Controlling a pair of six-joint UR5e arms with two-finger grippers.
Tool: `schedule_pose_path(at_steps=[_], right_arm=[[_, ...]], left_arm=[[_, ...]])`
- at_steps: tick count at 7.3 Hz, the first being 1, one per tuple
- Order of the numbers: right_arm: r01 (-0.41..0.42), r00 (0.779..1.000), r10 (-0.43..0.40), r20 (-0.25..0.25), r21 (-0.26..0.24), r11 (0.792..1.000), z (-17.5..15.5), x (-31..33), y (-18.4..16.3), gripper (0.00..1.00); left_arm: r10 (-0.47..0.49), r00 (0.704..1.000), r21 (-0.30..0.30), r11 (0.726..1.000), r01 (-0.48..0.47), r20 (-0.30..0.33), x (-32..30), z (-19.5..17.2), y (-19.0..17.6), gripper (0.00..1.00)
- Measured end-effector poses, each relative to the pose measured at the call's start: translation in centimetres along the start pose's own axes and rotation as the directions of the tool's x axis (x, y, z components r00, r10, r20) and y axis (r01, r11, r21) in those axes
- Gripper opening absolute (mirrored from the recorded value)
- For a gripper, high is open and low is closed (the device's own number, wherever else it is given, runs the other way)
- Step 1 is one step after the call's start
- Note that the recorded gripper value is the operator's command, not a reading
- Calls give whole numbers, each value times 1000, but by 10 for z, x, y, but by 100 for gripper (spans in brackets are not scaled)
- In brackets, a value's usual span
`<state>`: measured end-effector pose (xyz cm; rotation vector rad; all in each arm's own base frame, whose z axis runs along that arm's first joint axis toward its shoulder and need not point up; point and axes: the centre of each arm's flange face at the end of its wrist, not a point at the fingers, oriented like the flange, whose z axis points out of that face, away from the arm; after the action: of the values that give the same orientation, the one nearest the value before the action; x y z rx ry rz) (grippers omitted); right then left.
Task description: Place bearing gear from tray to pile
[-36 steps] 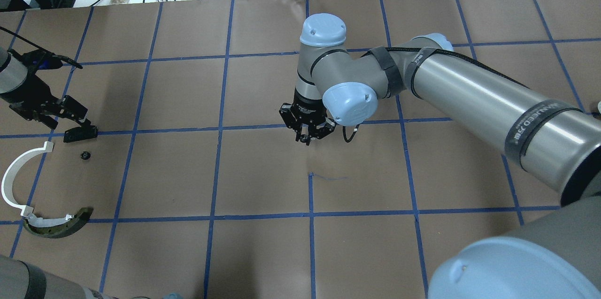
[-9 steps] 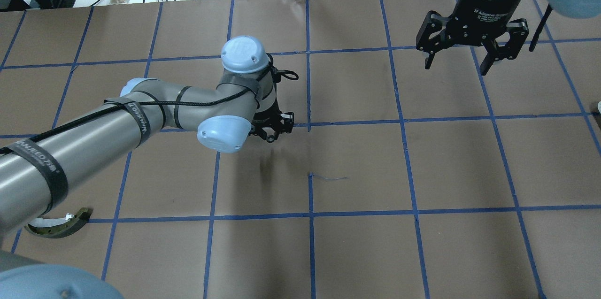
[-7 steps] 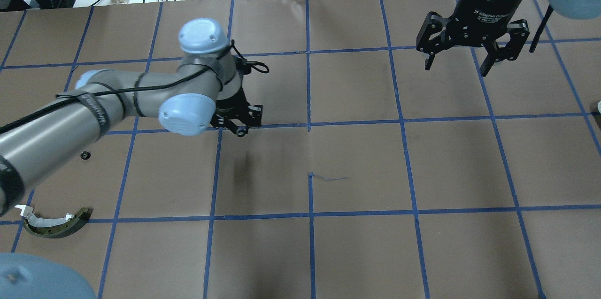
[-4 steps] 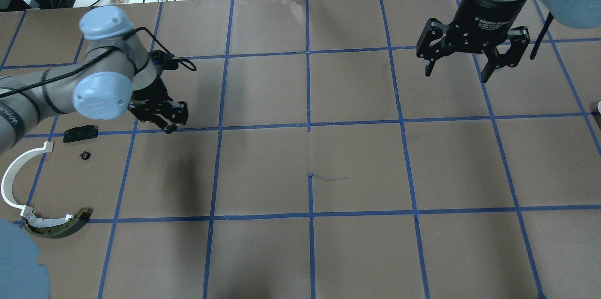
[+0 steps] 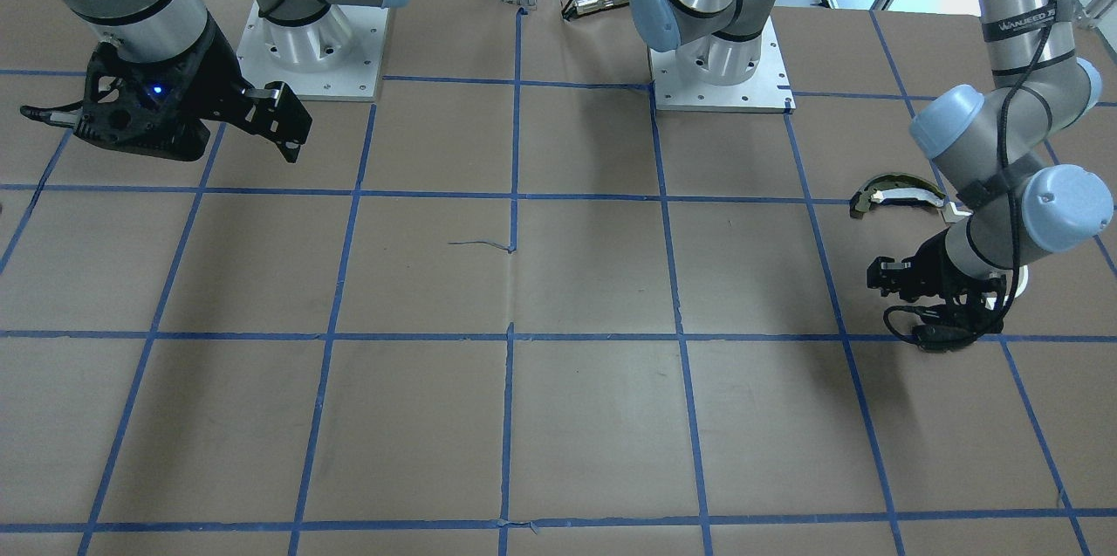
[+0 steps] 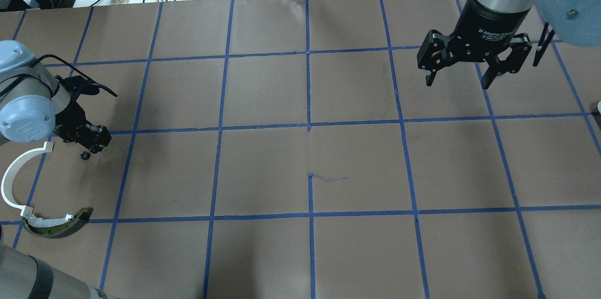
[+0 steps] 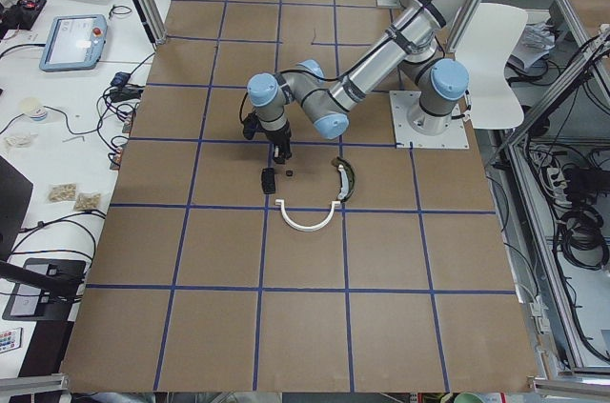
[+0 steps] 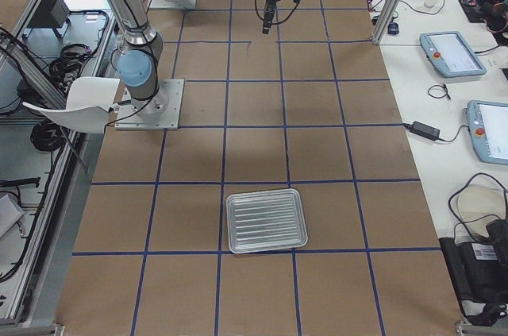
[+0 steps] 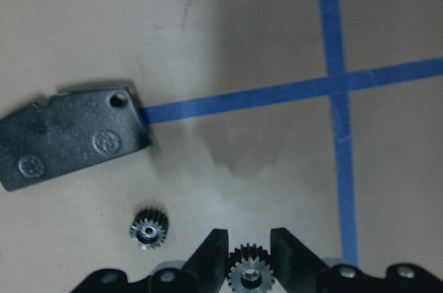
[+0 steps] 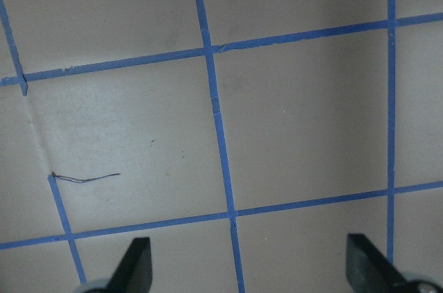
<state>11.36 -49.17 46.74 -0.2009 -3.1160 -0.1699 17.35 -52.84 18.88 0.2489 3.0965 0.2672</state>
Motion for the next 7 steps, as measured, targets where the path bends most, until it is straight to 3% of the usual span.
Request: schedule_pose_path(at_steps=[1, 2, 3, 5, 7], right_arm=[[4, 1000, -4, 1, 3, 1000, -1, 0, 1, 100], [8, 1000, -8, 2, 5, 1000, -2, 0, 1, 100], [11, 1000, -11, 5, 7, 1000, -3, 0, 2, 100], [35, 999, -35, 20, 11, 999, -5, -2, 4, 100], [65, 997, -66, 33, 16, 998, -7, -3, 5, 100]], left_arm=[[2, 1000, -7, 1000, -2, -2, -2, 7, -1, 76], [5, 1000, -10, 1000, -5, -4, -3, 10, -2, 94], [7, 1000, -5, 1000, -7, 3, -4, 7, -3, 100], [10, 1000, 18, 1000, -10, 26, 0, -16, -5, 100], [-1, 1000, 37, 999, 0, 21, 57, -83, -16, 100]])
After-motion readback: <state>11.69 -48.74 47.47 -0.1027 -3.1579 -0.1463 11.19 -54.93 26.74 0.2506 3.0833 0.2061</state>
